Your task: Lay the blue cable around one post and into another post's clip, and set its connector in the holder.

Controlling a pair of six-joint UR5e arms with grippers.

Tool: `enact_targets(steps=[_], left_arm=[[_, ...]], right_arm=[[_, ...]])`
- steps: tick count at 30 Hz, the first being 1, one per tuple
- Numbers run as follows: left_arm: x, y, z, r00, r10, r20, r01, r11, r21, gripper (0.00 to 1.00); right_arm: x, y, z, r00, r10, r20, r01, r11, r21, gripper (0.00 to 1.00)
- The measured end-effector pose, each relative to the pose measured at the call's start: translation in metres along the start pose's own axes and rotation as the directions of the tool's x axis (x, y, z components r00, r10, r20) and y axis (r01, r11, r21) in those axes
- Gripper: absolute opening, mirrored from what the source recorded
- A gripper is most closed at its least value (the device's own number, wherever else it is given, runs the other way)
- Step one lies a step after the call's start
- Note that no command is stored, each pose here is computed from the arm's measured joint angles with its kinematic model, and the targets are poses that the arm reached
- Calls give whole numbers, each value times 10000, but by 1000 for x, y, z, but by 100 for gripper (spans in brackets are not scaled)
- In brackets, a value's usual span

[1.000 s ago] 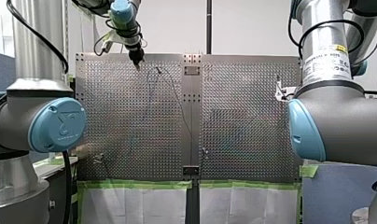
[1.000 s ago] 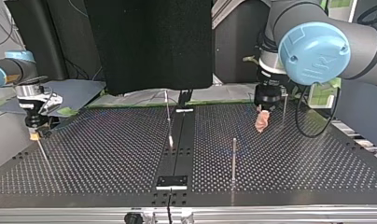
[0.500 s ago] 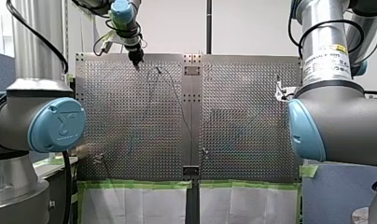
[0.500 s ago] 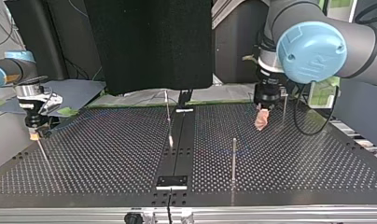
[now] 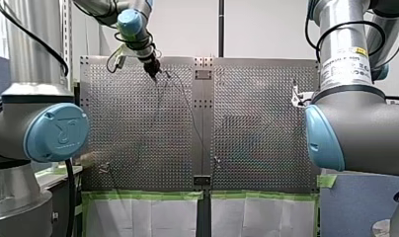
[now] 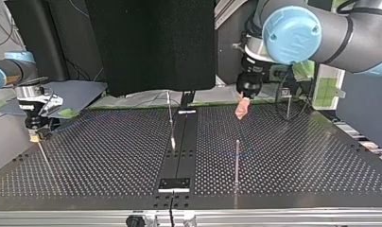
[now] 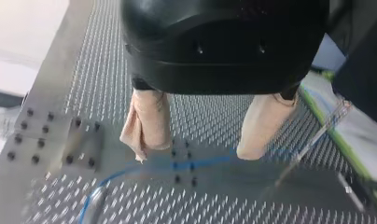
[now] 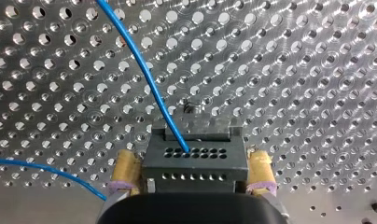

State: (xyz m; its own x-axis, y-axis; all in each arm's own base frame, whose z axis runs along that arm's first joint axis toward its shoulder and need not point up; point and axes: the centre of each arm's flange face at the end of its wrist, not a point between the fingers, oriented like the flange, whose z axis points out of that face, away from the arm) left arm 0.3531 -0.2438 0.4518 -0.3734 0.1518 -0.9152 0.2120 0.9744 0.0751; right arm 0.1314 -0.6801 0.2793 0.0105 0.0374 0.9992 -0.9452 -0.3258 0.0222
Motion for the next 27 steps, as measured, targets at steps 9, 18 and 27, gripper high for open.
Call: enact_targets(steps=[9,18,27], left_arm=[[53,-36,19,9980,-360,-523,375,9989,278,100],[120,-74,39,9906,276,-1341,-131,9941,1075,100],[182,-89,57,9763,106,-2163,195,9905,1363,100]], right_arm=[[0,1,0,10000,-20,0,20,10000,-2,100],[0,1,0,10000,-42,-3,42,10000,-7,100],[0,1,0,10000,-69,-21,69,10000,1,100]])
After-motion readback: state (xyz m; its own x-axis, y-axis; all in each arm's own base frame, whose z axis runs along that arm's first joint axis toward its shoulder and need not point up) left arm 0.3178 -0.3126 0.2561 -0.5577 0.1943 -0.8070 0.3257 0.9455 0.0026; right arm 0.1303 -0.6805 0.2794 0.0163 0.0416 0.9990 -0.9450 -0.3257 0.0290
